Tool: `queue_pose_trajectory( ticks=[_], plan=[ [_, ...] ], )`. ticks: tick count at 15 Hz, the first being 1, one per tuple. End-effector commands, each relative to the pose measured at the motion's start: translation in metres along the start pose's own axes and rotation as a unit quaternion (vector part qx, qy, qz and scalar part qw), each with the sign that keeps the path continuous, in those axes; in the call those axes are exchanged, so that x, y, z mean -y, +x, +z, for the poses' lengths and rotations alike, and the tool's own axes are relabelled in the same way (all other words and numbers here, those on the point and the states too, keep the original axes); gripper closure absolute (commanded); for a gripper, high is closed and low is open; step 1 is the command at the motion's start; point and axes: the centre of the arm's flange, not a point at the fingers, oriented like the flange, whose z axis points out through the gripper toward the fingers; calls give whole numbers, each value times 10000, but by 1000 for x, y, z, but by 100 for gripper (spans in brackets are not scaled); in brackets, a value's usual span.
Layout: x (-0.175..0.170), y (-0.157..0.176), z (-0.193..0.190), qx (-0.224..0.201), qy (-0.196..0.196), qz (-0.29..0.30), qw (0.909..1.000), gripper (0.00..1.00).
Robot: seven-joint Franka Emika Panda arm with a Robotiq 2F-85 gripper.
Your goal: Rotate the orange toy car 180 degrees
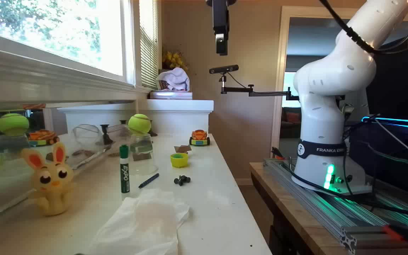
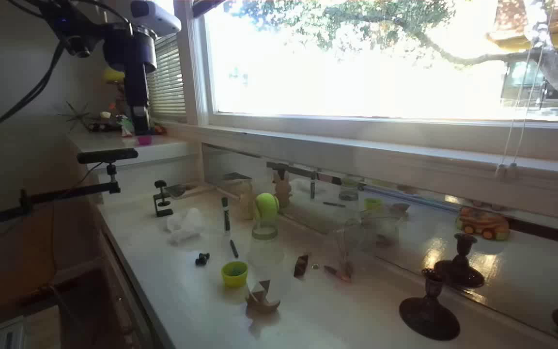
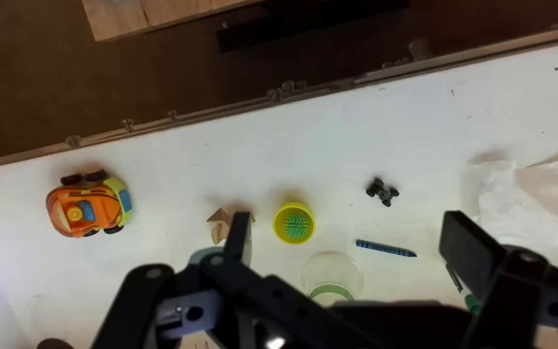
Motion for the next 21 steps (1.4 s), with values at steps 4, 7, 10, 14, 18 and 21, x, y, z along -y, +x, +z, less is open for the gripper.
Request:
queue_pose_trajectory(
  ticks=[4, 7, 10, 14, 18, 21],
  plan=[
    [0, 0, 0, -1, 0, 0, 10000, 0],
    [0, 0, 0, -1, 0, 0, 10000, 0],
    [0, 0, 0, -1, 0, 0, 10000, 0],
    [-6, 1, -1, 42, -8, 73, 10000, 0],
    [-49, 37, 24, 463, 250, 1219, 9911, 0],
    [-90, 61, 48, 652, 588, 1873, 9784, 0]
  ],
)
